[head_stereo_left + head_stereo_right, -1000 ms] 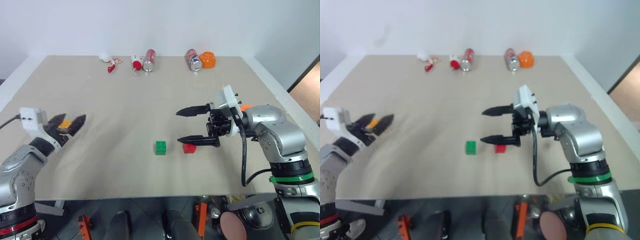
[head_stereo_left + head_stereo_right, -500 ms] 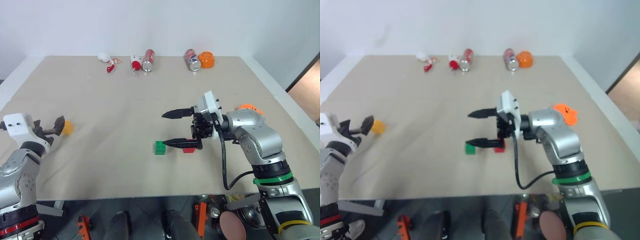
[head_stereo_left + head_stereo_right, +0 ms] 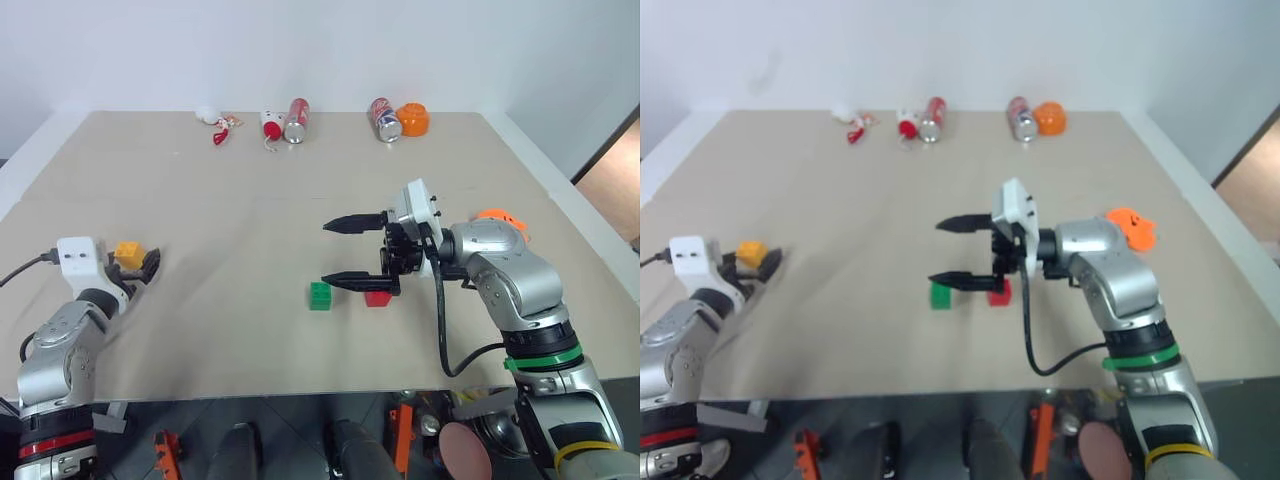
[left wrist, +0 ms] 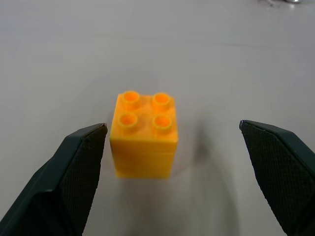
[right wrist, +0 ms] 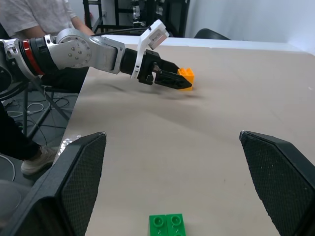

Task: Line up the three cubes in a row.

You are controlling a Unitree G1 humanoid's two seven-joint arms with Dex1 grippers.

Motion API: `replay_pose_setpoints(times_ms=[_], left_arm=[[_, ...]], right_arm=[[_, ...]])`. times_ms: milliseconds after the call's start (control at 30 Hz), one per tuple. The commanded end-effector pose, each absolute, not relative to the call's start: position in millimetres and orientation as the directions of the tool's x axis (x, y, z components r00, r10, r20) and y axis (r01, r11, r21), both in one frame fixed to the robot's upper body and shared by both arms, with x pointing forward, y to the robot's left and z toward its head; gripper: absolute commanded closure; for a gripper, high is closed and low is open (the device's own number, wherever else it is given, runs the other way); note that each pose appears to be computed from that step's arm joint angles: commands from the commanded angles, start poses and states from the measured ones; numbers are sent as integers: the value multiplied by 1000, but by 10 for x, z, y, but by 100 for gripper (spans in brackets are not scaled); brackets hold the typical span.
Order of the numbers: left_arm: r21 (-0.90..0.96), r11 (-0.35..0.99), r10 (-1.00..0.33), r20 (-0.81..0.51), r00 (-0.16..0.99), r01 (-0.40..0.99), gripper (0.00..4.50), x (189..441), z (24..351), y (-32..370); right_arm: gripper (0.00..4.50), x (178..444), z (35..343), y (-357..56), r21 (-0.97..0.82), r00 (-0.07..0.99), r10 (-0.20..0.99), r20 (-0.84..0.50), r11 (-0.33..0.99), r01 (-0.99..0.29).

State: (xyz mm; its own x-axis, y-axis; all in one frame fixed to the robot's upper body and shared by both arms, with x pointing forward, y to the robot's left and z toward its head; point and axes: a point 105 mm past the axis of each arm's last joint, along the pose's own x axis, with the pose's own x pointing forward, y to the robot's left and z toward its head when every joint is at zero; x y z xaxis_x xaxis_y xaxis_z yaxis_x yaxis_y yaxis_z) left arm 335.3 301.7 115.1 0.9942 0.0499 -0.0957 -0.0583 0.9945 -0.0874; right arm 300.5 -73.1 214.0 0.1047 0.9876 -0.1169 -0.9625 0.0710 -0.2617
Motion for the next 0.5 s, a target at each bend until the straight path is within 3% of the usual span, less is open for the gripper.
replay_pose_setpoints(times_ms=[33, 267, 300, 500], left_arm=[[-75, 994, 75, -81, 994, -81, 4, 3387, 1226, 3028], [-70, 991, 105, -133, 986, -115, 4, 3409, 1116, 3037], [-69, 991, 107, -134, 985, -117, 57, 3415, 1113, 3037], [-79, 988, 120, -146, 982, -133, 248, 3427, 1099, 3042]], right_arm=[[0, 2965, 2271, -760, -309, 115, 989, -90, 82, -948], [0, 2975, 2277, -780, -304, 124, 988, -91, 91, -948], [0, 2982, 2279, -785, -305, 127, 988, -91, 94, -948], [0, 2994, 2282, -805, -306, 129, 987, -100, 93, -947]])
